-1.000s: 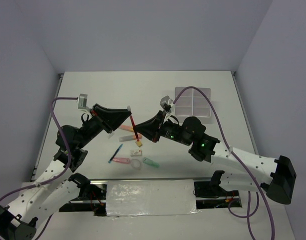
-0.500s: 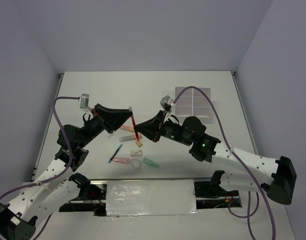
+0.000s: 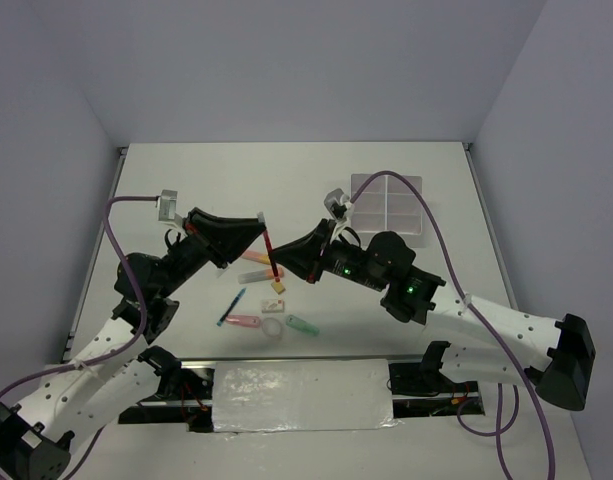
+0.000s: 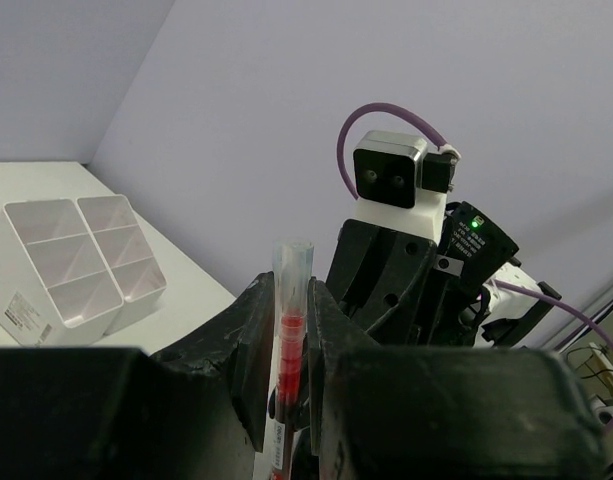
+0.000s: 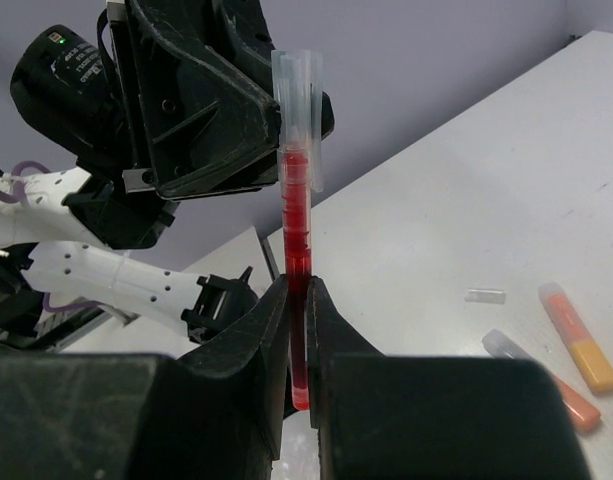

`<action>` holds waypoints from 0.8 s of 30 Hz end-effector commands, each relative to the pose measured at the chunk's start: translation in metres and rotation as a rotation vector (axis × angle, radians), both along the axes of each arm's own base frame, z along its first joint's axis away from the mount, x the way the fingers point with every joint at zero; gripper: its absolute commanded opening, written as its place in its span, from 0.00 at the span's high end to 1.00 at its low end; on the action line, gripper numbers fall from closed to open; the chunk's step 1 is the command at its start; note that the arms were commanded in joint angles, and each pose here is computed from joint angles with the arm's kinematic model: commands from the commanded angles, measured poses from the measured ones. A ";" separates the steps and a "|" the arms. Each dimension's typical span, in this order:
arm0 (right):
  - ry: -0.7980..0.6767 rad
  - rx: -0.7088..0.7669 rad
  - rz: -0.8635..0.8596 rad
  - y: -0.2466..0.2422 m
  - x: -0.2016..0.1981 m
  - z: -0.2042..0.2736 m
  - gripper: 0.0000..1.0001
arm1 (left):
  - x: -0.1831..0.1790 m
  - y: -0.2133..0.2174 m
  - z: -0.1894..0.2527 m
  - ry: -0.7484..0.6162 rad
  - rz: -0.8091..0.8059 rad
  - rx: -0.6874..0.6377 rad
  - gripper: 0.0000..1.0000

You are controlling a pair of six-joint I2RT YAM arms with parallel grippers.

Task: Sort the stationery into containers
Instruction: Close the pen cap on the pen.

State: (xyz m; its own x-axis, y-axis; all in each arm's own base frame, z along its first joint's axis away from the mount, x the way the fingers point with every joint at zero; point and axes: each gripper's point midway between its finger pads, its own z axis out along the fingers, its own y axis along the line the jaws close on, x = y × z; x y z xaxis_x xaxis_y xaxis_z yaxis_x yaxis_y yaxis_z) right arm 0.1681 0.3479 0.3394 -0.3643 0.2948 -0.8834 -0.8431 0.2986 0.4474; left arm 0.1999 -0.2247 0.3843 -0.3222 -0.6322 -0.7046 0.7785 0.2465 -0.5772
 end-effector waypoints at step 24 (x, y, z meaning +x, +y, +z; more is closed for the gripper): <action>-0.174 0.302 -0.036 -0.036 -0.007 0.117 1.00 | -0.018 -0.018 -0.026 -0.044 -0.080 0.097 1.00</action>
